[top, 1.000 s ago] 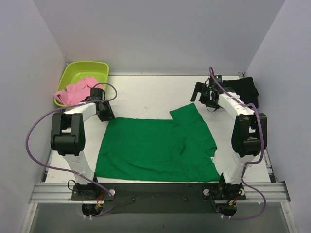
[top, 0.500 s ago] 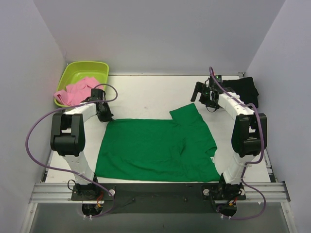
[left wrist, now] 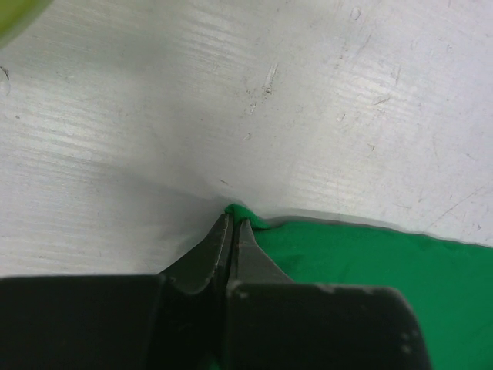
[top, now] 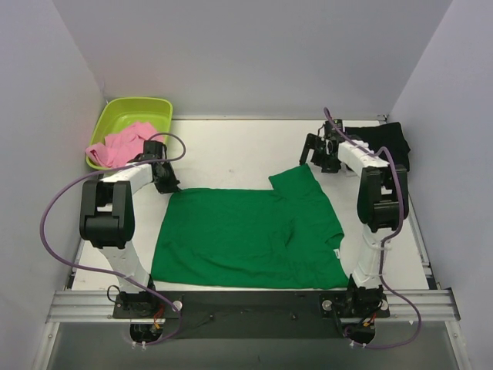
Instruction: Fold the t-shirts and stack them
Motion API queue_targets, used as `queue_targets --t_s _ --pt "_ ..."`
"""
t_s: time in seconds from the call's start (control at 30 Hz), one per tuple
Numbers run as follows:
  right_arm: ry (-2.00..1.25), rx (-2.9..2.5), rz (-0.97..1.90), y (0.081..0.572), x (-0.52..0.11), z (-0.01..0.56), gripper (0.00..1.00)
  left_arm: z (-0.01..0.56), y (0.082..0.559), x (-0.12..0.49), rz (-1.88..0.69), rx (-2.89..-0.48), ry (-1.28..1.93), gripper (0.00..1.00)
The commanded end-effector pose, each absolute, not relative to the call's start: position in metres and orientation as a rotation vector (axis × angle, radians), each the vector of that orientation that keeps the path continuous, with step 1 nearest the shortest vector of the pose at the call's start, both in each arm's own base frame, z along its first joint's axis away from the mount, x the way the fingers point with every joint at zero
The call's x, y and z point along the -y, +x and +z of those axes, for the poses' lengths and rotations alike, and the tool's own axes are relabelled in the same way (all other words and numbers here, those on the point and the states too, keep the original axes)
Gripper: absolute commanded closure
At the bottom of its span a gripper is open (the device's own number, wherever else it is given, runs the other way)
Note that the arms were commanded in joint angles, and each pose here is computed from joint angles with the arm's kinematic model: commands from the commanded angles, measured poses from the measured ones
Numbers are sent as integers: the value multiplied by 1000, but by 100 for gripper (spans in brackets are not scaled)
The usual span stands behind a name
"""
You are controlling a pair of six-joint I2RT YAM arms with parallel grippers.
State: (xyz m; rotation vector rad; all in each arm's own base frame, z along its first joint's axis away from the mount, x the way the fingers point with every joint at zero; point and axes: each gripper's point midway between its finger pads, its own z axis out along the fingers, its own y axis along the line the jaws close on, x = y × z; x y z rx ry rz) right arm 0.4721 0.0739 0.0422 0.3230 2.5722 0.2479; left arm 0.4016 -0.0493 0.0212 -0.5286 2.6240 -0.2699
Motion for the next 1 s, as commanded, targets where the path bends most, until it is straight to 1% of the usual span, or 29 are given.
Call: queue_targets --t_s 0.0,0.23,0.33,0.7,0.8,0.83,0.9,0.97 --pt "342 -2564 248 489 -74 51 13 47 409 52 -319 -2559 -522 100" --pt "333 -2601 251 499 -85 35 21 48 408 52 -322 -2558 -523 100" --pt "312 -2620 252 499 -94 30 23 46 406 53 -325 -2565 -528 100" --pt "242 -2658 209 493 -110 19 33 47 407 48 -319 -2561 -543 100" --pt "239 -2668 200 491 -110 17 38 47 406 48 -318 -2562 -543 100" --pt "236 -2672 196 490 -110 16 43 48 407 48 -319 -2561 -543 100" --pt "239 -2676 181 488 -107 14 46 48 406 48 -321 -2559 -546 100" --pt "240 -2679 167 487 -105 14 53 48 405 48 -323 -2559 -545 100"
